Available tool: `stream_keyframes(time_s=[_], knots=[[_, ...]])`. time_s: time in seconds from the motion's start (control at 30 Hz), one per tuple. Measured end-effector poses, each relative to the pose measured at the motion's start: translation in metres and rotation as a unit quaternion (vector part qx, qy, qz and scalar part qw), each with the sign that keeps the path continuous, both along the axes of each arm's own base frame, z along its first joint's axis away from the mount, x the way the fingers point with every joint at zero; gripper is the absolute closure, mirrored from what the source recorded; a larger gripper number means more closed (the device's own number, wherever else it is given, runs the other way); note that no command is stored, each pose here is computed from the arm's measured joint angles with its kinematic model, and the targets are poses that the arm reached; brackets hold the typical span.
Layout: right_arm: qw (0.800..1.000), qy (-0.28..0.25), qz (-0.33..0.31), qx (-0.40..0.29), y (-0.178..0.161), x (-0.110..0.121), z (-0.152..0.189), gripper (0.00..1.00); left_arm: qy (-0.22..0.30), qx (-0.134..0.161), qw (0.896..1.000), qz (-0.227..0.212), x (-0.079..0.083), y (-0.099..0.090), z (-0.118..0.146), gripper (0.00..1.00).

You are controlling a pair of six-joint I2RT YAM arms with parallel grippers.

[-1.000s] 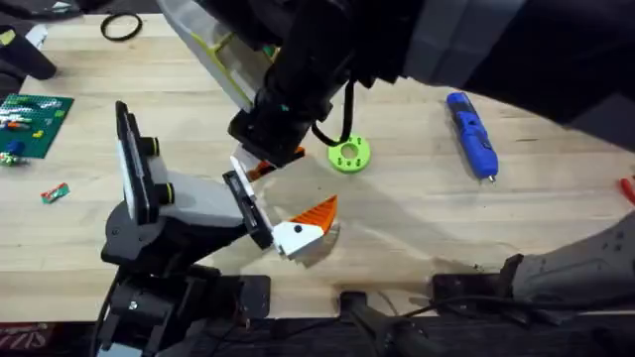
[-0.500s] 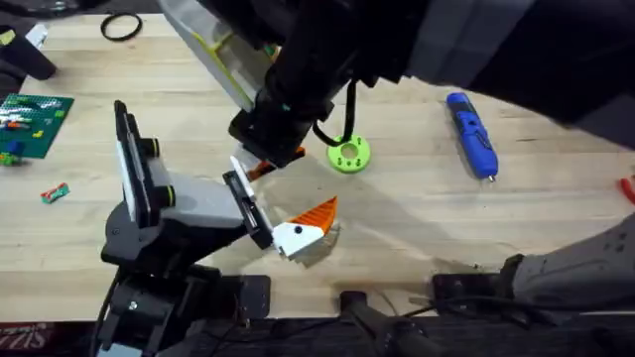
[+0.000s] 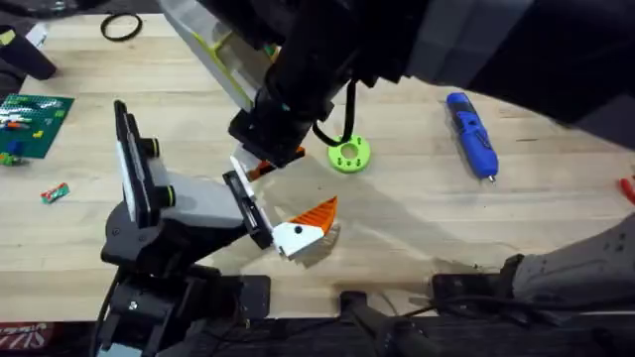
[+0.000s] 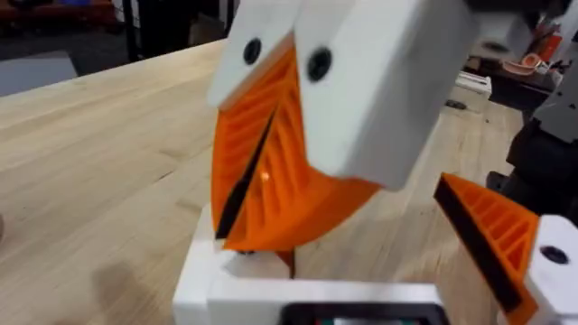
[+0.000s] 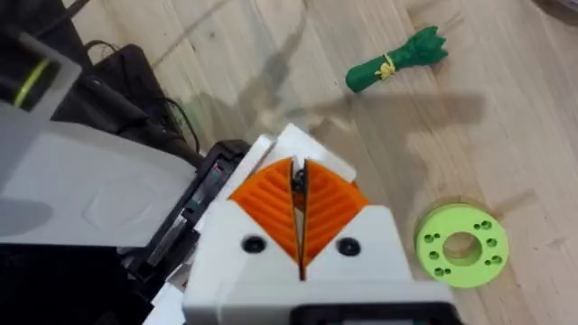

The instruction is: Pick up the gripper from the table and insert it into the empty holder that is missing its gripper. Then pick up a screw, insert it into the mounting hole, and use the screwdriver to tighten it. Finally, clean up the table by picking up the vegetable and placing it into the bucket.

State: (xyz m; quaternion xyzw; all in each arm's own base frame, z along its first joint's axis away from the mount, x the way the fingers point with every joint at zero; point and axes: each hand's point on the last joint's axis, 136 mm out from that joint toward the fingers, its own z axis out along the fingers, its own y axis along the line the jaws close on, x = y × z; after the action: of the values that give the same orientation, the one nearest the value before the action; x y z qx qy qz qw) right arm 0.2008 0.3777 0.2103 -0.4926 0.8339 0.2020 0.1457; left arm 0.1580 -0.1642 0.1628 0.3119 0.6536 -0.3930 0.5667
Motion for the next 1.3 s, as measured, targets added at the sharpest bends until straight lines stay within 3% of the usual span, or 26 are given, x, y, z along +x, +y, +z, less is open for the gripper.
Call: stream_keyframes(time_s=[0.87,1.03,1.3], knots=[[1.0,-0.002,0.0,-0.006,-0.0003,0.001,-0.004,0.997,0.009,-0.004,1.0,0.0,-0.0001,0.0,-0.0003,0.019],[1.0,0.0,0.004,-0.008,-0.0006,-0.0007,-0.0048,0.871,0.009,-0.004,1.0,0.0,-0.0001,0.0,-0.0004,0.019],[1.0,0.0,0.005,-0.008,0.0,-0.0021,-0.0047,0.823,0.009,-0.005,1.0,0.0,0.0,0.0,-0.0004,0.019]])
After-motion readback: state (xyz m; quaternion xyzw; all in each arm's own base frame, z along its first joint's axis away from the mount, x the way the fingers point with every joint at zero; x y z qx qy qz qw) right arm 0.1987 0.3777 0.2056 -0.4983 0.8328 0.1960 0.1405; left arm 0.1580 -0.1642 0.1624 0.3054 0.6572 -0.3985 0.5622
